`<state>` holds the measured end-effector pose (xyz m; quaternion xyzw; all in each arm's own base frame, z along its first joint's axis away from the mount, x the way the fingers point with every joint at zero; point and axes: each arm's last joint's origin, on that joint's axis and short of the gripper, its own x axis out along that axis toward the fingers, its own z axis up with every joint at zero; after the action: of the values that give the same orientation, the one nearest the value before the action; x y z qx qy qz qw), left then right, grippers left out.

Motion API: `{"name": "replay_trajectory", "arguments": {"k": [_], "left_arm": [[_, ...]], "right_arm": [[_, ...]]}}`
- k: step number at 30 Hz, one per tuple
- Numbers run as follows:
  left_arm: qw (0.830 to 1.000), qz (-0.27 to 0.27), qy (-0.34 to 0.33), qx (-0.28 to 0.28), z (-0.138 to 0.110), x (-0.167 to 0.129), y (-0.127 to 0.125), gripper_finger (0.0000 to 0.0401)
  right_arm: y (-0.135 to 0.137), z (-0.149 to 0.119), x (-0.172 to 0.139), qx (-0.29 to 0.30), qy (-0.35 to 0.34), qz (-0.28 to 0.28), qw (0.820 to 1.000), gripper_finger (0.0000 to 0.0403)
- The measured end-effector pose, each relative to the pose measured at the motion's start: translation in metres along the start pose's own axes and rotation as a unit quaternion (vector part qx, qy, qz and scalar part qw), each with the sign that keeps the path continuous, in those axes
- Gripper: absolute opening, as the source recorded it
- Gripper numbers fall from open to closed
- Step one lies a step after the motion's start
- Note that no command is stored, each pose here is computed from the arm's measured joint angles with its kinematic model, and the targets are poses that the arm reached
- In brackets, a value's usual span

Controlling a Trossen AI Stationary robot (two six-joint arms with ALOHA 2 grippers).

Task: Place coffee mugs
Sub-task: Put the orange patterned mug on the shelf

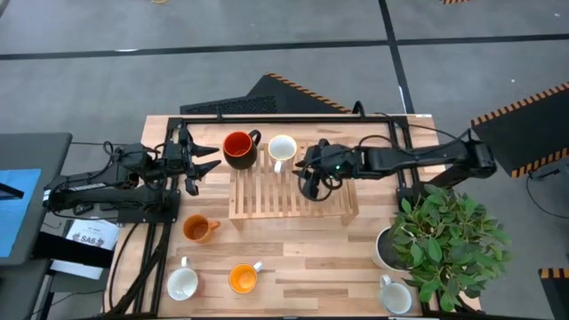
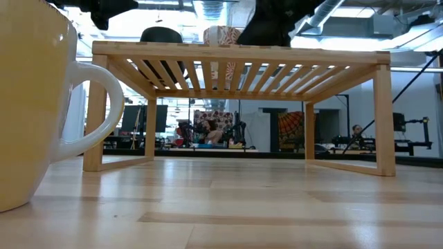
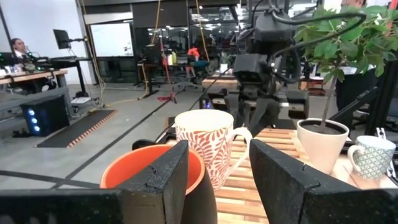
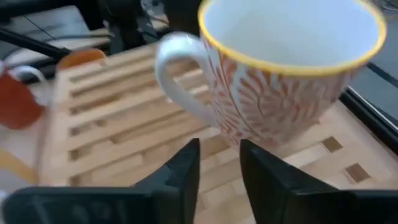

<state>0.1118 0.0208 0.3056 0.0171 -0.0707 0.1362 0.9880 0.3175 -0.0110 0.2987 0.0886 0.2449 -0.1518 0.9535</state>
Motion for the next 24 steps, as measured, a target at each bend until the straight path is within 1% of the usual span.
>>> {"name": "replay_trajectory", "arguments": {"k": [3,7,8,10,14,18,24], "left_arm": [[1.000,0.000,0.002,0.000,0.000,0.000,0.000,0.0158],[1.000,0.000,0.002,0.000,0.000,0.000,0.000,0.0158],[1.000,0.000,0.002,-0.001,0.000,0.000,0.000,0.0158],[1.000,0.000,0.002,0.000,0.000,0.000,0.000,0.0158],[1.000,0.000,0.002,0.000,0.000,0.000,0.000,0.0158],[1.000,0.001,0.002,0.000,0.000,0.000,0.000,0.0158],[1.000,0.001,0.002,0.000,0.000,0.000,0.000,0.0158]], "right_arm": [[0.004,-0.005,0.008,0.001,0.011,-0.007,1.000,0.0090],[0.011,-0.011,0.015,-0.005,0.016,-0.012,1.000,0.0027],[0.012,-0.011,0.016,-0.006,0.014,-0.016,1.000,0.0018],[0.011,-0.011,0.017,-0.008,0.010,-0.024,1.000,0.0018],[0.004,-0.009,0.018,-0.004,0.004,-0.050,0.999,0.0031],[-0.002,-0.007,0.019,-0.006,0.002,-0.058,0.998,0.0018],[-0.009,-0.002,0.021,-0.008,-0.016,-0.064,0.998,0.0020]]}}
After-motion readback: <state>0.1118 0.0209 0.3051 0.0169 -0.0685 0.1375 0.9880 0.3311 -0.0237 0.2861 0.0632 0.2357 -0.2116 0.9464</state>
